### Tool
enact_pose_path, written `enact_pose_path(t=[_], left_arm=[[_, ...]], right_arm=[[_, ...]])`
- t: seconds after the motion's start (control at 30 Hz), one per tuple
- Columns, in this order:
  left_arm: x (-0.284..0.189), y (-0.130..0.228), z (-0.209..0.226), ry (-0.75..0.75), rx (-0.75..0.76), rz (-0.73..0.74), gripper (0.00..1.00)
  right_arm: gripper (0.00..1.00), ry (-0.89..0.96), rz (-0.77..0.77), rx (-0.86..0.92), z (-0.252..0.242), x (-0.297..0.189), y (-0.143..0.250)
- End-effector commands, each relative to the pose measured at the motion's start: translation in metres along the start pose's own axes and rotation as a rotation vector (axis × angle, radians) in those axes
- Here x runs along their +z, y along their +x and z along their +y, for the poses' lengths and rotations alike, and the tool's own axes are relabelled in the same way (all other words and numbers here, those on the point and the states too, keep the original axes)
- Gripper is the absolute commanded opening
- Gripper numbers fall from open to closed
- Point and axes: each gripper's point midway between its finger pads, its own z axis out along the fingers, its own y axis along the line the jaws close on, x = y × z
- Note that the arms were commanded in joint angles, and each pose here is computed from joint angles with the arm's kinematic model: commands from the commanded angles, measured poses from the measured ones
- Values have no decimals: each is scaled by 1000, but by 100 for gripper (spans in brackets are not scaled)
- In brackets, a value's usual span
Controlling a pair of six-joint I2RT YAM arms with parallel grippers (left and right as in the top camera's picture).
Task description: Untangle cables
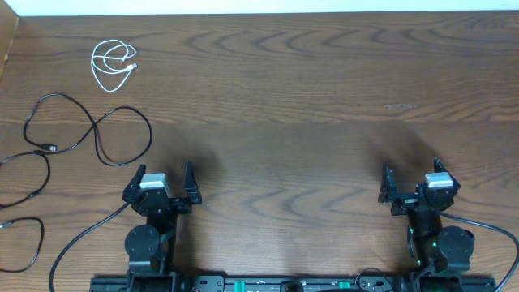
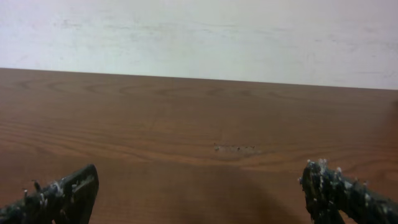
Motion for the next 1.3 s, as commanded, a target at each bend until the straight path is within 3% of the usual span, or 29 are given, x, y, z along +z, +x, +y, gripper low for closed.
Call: enact_pose_path(t=[0.0, 1.27], left_arm=[[1, 17, 3, -13, 12, 50, 98], [1, 17, 3, -14, 12, 52, 98]], right_arm=[[99, 19, 1, -6, -4, 0, 1], [99, 19, 1, -6, -4, 0, 1]])
